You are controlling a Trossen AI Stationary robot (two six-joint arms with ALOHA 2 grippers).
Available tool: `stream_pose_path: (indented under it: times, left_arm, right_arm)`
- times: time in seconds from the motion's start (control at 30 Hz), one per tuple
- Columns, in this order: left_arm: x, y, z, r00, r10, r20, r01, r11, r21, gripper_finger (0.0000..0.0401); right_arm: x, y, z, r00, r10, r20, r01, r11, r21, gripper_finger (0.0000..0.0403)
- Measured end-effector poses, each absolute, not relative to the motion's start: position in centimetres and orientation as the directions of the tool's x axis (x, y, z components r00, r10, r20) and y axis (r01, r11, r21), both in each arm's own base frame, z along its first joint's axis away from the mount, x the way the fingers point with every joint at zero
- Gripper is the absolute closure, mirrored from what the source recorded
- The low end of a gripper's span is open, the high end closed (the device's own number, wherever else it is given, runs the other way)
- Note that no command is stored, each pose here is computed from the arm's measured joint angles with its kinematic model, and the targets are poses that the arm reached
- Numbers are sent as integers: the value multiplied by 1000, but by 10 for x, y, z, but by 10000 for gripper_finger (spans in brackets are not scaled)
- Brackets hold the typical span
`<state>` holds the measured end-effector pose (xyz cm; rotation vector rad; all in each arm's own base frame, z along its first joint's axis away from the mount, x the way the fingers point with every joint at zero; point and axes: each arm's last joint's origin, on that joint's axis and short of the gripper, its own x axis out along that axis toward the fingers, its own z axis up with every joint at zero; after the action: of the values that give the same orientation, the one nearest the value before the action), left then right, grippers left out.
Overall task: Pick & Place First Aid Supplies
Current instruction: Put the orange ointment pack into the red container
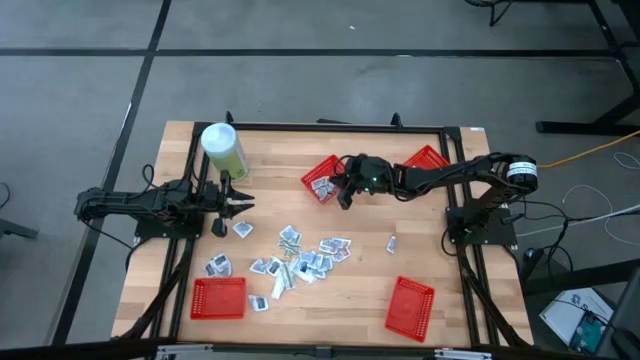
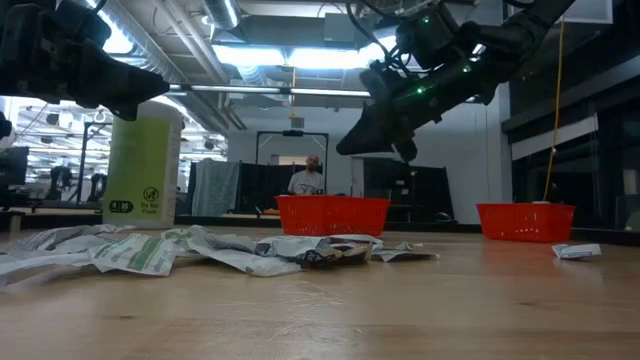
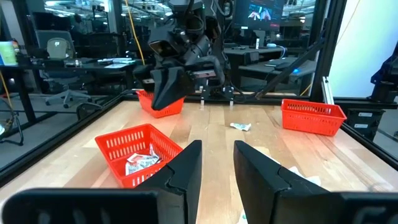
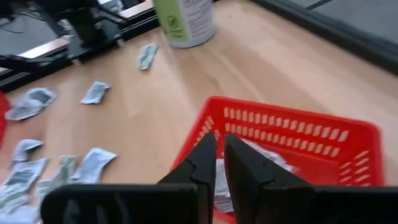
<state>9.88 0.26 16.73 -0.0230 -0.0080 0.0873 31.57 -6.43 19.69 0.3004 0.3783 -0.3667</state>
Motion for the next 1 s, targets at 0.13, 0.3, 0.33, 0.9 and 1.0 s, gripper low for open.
stream_pose_path:
  times: [0.13, 0.3, 0.33, 0.9, 1.0]
  left_arm:
    - [99, 3, 167, 996, 87, 7, -87, 996, -23, 313]
    - [99, 3, 167, 996, 87, 7, -87, 996, -23, 313]
    - [99, 3, 167, 996, 87, 7, -87, 996, -23, 313]
    - [99, 3, 167, 996, 88, 7, -88, 996, -23, 313]
    - [99, 3, 167, 996, 88, 7, -88, 996, -23, 313]
  right_arm:
    - [314, -63, 195, 866, -241, -437, 373, 895, 246, 368]
    - [310, -60, 187, 836, -173, -521, 374, 875, 308, 368]
    - [309, -59, 185, 826, -156, -542, 375, 870, 321, 368]
    - [293, -1, 181, 703, -19, -711, 369, 864, 342, 368]
    - [286, 12, 185, 678, -49, -733, 393, 867, 306, 368]
